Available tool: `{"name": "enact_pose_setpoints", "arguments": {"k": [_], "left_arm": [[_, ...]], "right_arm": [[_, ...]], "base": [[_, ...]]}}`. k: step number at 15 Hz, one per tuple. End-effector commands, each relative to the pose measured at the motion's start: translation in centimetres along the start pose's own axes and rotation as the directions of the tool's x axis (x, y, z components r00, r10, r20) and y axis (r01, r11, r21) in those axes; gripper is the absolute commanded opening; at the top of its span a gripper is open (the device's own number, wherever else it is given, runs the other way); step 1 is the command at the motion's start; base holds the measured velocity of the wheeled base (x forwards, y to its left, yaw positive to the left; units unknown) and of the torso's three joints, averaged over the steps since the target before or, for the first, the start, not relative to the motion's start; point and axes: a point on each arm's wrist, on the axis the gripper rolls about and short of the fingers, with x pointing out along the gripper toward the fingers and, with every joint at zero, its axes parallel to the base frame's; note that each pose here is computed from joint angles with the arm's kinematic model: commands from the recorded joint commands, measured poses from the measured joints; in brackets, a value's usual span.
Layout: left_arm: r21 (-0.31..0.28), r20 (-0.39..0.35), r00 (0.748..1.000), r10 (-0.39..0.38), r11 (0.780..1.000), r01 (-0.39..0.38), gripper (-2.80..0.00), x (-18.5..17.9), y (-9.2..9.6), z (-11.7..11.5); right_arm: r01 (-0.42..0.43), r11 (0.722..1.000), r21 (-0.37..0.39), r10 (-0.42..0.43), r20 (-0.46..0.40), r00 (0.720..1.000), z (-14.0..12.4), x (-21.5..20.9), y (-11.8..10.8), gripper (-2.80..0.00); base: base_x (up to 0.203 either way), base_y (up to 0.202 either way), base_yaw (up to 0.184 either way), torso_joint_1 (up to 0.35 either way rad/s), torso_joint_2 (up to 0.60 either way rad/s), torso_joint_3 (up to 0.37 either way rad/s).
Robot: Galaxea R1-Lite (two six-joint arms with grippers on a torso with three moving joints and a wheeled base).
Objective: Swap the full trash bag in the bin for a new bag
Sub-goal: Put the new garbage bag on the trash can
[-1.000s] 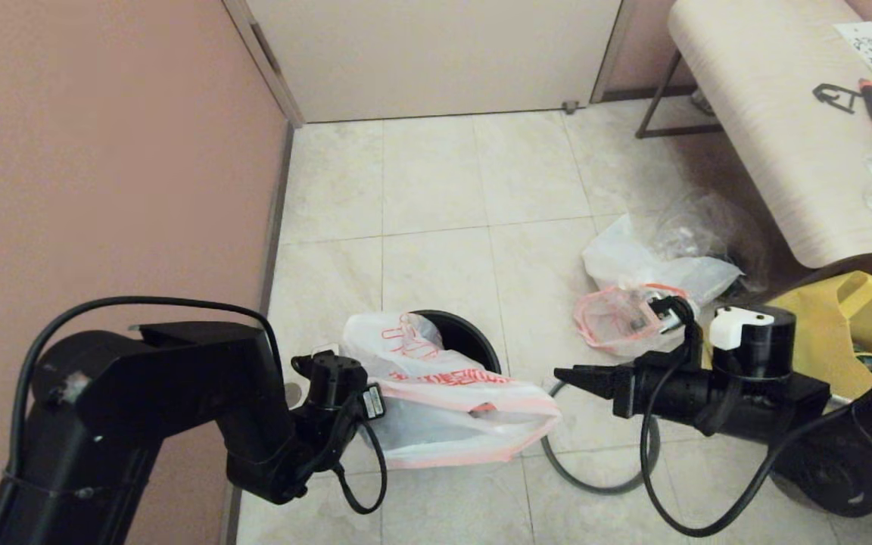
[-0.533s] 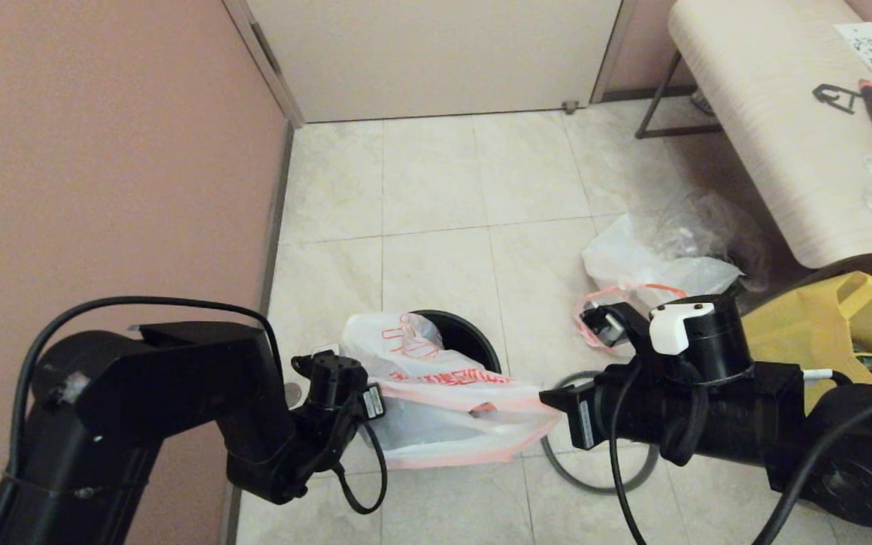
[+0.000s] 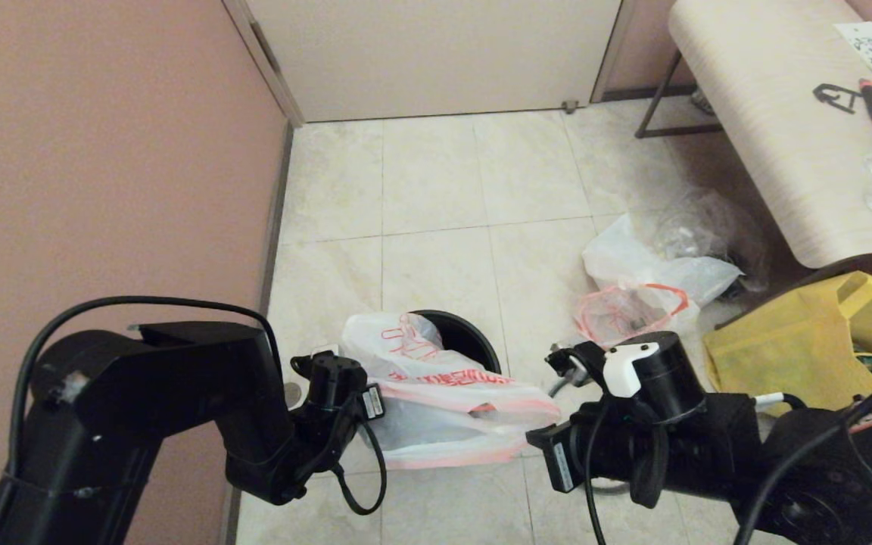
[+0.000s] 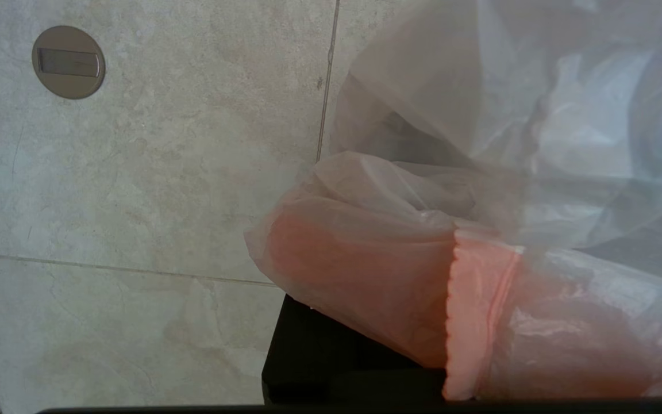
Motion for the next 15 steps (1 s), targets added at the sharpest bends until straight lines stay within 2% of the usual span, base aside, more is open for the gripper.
{"name": "enact_pose_setpoints", "arguments": {"k": [1, 2, 3, 6, 8, 10, 12, 15], "left_arm": [[-0.002, 0.003, 1.000, -0.001, 1.000, 0.001, -2.80, 0.0, -0.1, 0.0], [-0.003, 0.004, 1.000, 0.000, 1.000, 0.000, -2.80, 0.0, 0.0, 0.0], [-0.003, 0.004, 1.000, 0.000, 1.000, 0.000, -2.80, 0.0, -0.1, 0.0], [-0.004, 0.003, 1.000, 0.001, 1.000, -0.001, -2.80, 0.0, 0.0, 0.0], [-0.006, 0.004, 1.000, 0.000, 1.000, 0.000, -2.80, -0.1, 0.0, 0.0], [-0.011, 0.005, 1.000, -0.002, 1.000, 0.002, -2.80, -0.2, 0.0, 0.0], [-0.016, 0.012, 1.000, -0.006, 1.000, 0.006, -2.80, -0.5, 0.2, -0.2], [-0.016, 0.020, 1.000, -0.014, 1.000, 0.015, -2.80, -0.7, 0.1, -0.4]], "right_arm": [[0.006, 1.000, 0.005, -0.006, 0.011, 1.000, -0.6, 2.8, -0.7, -2.80], [0.003, 1.000, 0.002, -0.003, 0.074, 0.997, 0.2, 3.6, -0.8, -2.80], [0.024, 1.000, 0.000, -0.024, 0.088, 0.996, 0.8, 3.9, -0.7, -2.80], [0.123, 0.992, -0.004, -0.123, 0.024, 0.992, 0.2, 4.9, -1.2, -2.80], [0.211, 0.977, -0.014, -0.211, -0.062, 0.976, -1.2, 5.8, -1.9, -2.80], [0.253, 0.967, -0.020, -0.253, -0.098, 0.962, -2.0, 6.9, -3.1, -2.80], [0.258, 0.966, -0.017, -0.259, -0.054, 0.964, -2.1, 8.5, -3.9, -2.80], [0.284, 0.957, -0.068, -0.286, -0.027, 0.958, -3.4, 11.9, -5.4, -2.80]], "base": [[0.000, 0.000, 0.000, 0.000, 0.00, 0.000], [0.000, 0.000, 0.000, 0.000, 0.00, 0.000], [0.000, 0.000, 0.000, 0.000, 0.00, 0.000], [0.000, 0.000, 0.000, 0.000, 0.00, 0.000], [0.000, 0.000, 0.000, 0.000, 0.00, 0.000], [0.000, 0.000, 0.000, 0.000, 0.00, 0.000], [0.000, 0.000, 0.000, 0.000, 0.00, 0.000], [0.000, 0.000, 0.000, 0.000, 0.00, 0.000]]}}
